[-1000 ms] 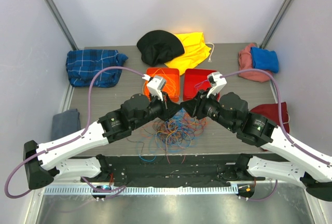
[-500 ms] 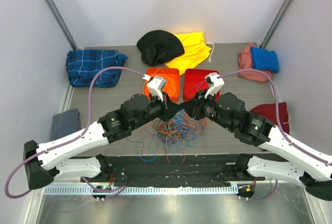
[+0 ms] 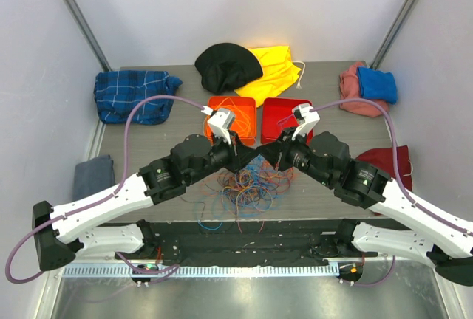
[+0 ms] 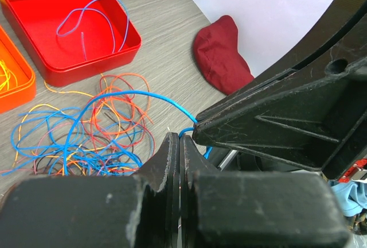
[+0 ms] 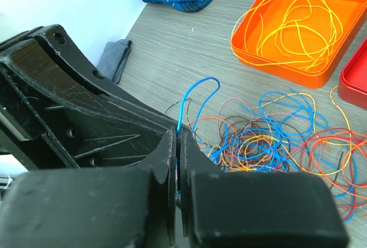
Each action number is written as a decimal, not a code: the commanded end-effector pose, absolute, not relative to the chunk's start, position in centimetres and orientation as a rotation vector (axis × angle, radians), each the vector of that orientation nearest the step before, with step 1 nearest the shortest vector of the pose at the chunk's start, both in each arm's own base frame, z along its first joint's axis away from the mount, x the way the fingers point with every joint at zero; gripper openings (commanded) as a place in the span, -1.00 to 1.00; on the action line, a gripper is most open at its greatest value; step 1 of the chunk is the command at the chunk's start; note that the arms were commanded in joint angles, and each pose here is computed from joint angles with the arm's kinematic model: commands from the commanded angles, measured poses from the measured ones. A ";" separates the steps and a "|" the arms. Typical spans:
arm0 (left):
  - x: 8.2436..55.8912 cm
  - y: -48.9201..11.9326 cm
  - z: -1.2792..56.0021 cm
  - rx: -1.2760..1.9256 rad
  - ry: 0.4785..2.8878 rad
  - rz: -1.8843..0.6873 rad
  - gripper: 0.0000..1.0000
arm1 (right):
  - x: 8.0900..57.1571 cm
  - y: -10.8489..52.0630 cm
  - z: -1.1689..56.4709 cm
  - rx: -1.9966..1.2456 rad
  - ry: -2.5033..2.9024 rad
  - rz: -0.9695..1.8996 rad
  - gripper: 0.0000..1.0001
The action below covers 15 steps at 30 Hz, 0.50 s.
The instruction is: Untangle the cables
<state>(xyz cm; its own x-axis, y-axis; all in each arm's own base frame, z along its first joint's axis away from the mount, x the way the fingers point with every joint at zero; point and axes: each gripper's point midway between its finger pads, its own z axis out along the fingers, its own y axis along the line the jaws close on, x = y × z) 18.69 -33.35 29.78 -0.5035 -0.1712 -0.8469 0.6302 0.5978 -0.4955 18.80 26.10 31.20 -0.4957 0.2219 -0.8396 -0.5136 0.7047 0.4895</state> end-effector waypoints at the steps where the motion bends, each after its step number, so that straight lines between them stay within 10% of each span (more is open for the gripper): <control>1: 19.0 -32.9 31.6 0.325 1.785 -1.048 -1.00 | 18.8 25.2 33.4 -0.202 1.835 0.909 -0.98; 15: 21.3 -29.5 27.3 0.235 1.930 -0.747 -1.00 | 18.6 22.6 36.7 -0.176 1.770 0.856 -0.98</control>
<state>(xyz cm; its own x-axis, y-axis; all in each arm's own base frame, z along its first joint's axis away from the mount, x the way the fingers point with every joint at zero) 18.76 -33.24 30.03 -0.4992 -0.1988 -0.8434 0.6051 0.6166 -0.5036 18.58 24.83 31.59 -0.4822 0.1876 -0.8557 -0.5068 0.7371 0.4472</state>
